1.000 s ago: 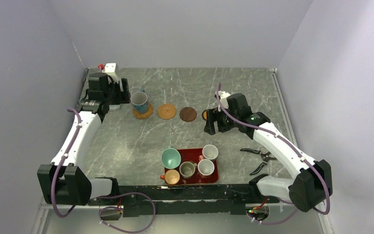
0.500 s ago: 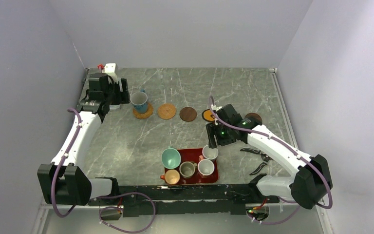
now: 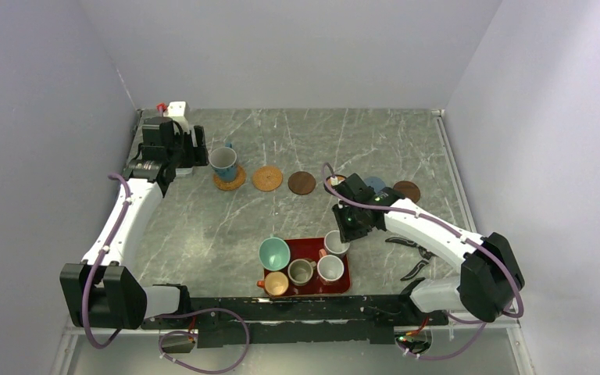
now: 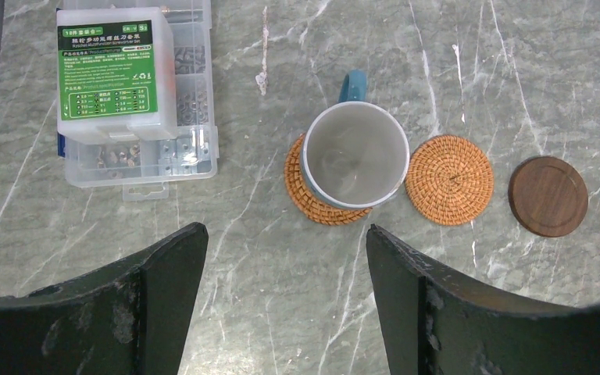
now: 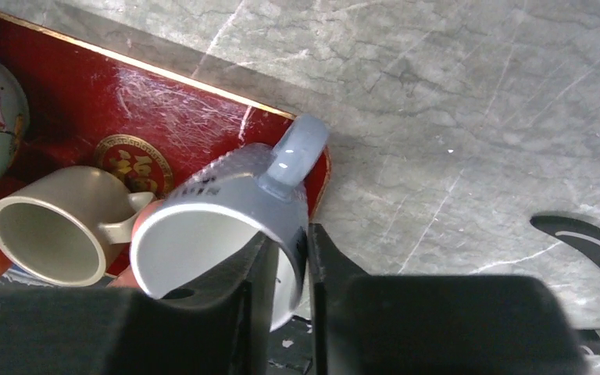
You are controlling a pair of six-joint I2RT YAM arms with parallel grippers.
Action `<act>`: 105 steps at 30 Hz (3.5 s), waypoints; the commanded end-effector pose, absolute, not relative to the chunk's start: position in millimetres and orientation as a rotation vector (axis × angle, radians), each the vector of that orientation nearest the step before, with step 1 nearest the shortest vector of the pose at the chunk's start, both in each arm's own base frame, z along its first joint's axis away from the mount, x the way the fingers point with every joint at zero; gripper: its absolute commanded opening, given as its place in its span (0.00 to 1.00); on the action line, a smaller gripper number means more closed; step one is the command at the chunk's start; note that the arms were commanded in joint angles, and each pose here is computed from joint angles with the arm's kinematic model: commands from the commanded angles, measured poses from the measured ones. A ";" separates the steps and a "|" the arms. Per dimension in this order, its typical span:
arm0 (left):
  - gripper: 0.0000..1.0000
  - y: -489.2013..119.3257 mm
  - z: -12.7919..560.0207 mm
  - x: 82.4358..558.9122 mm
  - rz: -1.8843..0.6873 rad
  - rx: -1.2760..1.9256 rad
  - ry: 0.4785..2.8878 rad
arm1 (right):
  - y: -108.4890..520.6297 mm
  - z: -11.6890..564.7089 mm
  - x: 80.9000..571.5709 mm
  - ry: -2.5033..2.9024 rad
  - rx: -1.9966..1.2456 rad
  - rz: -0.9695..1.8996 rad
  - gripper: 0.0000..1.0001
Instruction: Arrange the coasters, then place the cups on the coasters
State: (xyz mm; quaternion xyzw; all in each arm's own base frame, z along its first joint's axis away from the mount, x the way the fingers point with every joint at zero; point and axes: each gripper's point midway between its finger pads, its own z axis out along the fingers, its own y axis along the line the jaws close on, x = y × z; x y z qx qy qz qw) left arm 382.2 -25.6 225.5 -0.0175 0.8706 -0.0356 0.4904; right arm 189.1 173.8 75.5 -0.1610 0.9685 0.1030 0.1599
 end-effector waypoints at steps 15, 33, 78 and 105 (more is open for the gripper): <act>0.79 -21.3 252.7 383.9 -0.056 -0.044 2.024 | 185.6 161.8 229.0 2.424 -0.510 0.340 0.00; 0.79 -26.1 262.3 380.9 -0.094 -0.045 1.987 | 274.3 279.4 267.9 1.946 -0.836 0.680 0.00; 0.79 -37.3 262.0 382.3 -0.143 -0.031 1.987 | 378.5 186.7 429.4 2.138 -1.023 0.436 0.00; 0.79 -40.3 257.9 383.9 -0.158 -0.027 1.999 | 388.7 144.4 451.7 2.084 -1.208 0.348 0.00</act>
